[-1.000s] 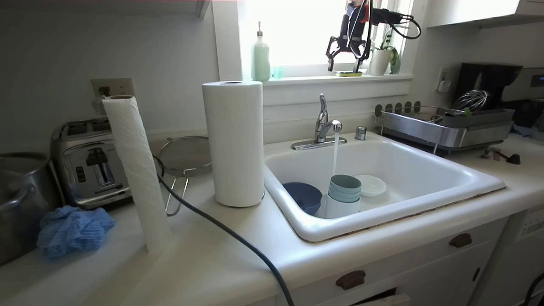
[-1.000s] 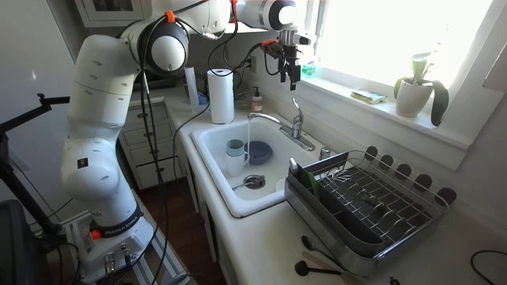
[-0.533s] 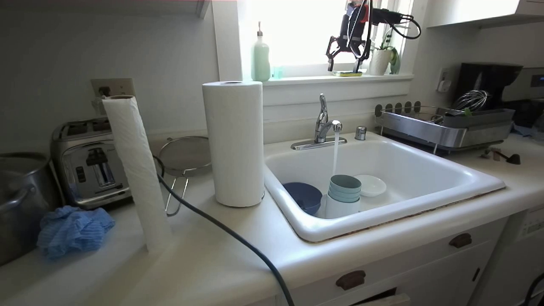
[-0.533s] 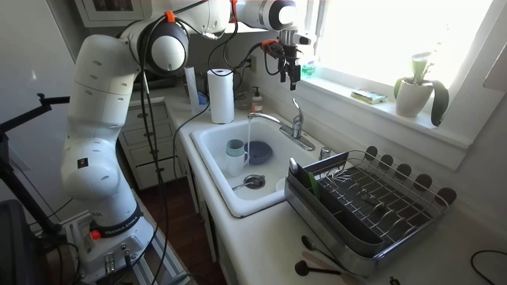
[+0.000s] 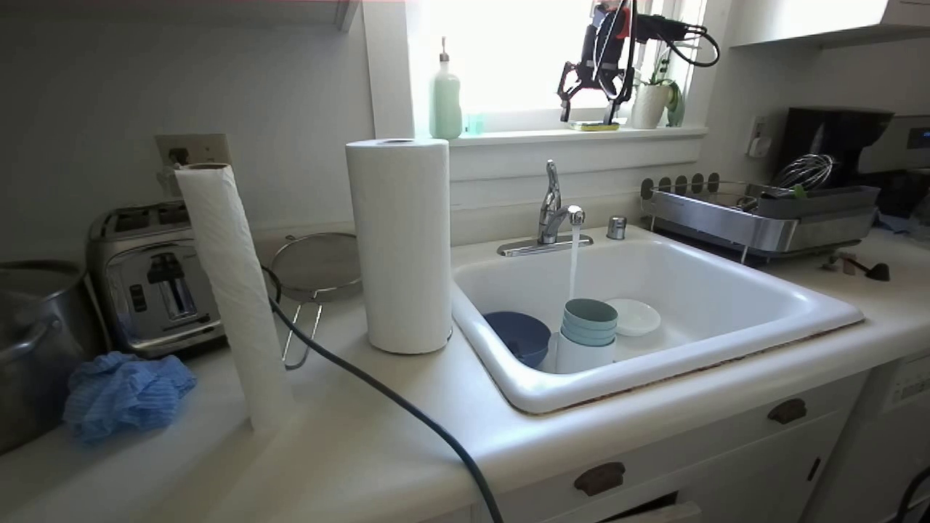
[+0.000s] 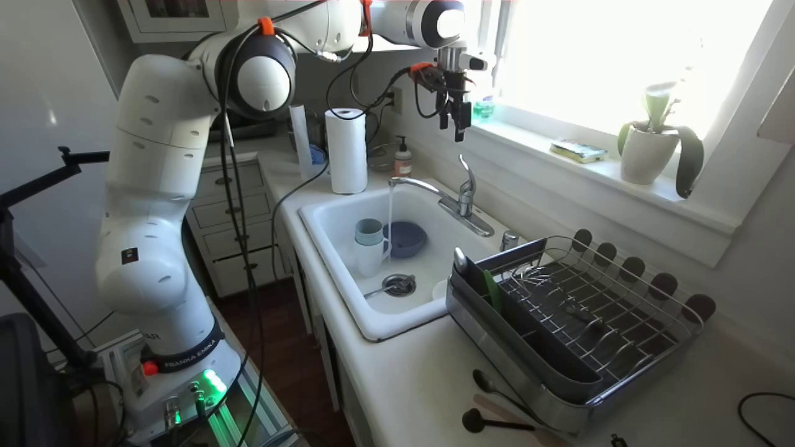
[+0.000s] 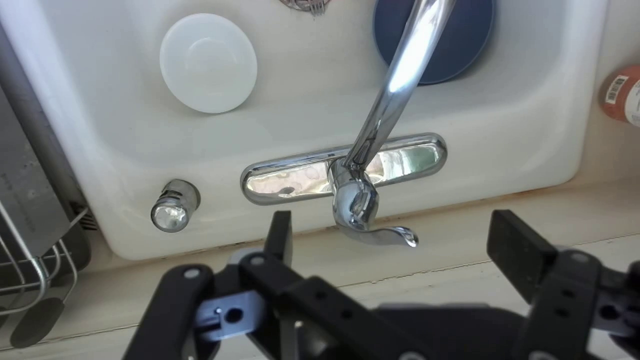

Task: Move the tap nozzle to the left

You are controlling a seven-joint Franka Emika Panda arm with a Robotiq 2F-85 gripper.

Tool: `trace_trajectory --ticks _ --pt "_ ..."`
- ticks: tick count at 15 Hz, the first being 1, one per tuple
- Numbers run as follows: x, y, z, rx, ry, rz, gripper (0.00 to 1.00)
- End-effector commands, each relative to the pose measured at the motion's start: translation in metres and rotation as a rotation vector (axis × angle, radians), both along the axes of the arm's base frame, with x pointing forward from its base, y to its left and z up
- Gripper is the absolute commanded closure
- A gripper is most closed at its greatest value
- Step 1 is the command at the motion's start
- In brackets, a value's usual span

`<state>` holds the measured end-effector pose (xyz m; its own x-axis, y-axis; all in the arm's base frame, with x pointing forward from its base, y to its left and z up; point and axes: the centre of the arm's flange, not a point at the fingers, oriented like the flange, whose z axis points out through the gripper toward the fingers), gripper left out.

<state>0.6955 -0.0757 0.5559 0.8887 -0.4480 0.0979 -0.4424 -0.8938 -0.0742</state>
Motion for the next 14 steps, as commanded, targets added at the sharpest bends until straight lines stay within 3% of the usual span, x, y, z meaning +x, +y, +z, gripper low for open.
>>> trace_trajectory --ticks 1,7,8,9,14 --pt "0.0 0.0 0.0 0.0 0.0 0.0 0.0" --pt "0.035 0.012 -0.034 0.005 -0.091 -0.047 0.0" --pt "0.04 0.013 -0.039 0.01 -0.11 -0.072 0.25" --pt "0.045 0.013 -0.044 0.003 -0.136 -0.092 0.26" --pt "0.059 0.013 -0.055 -0.015 -0.211 -0.213 0.62"
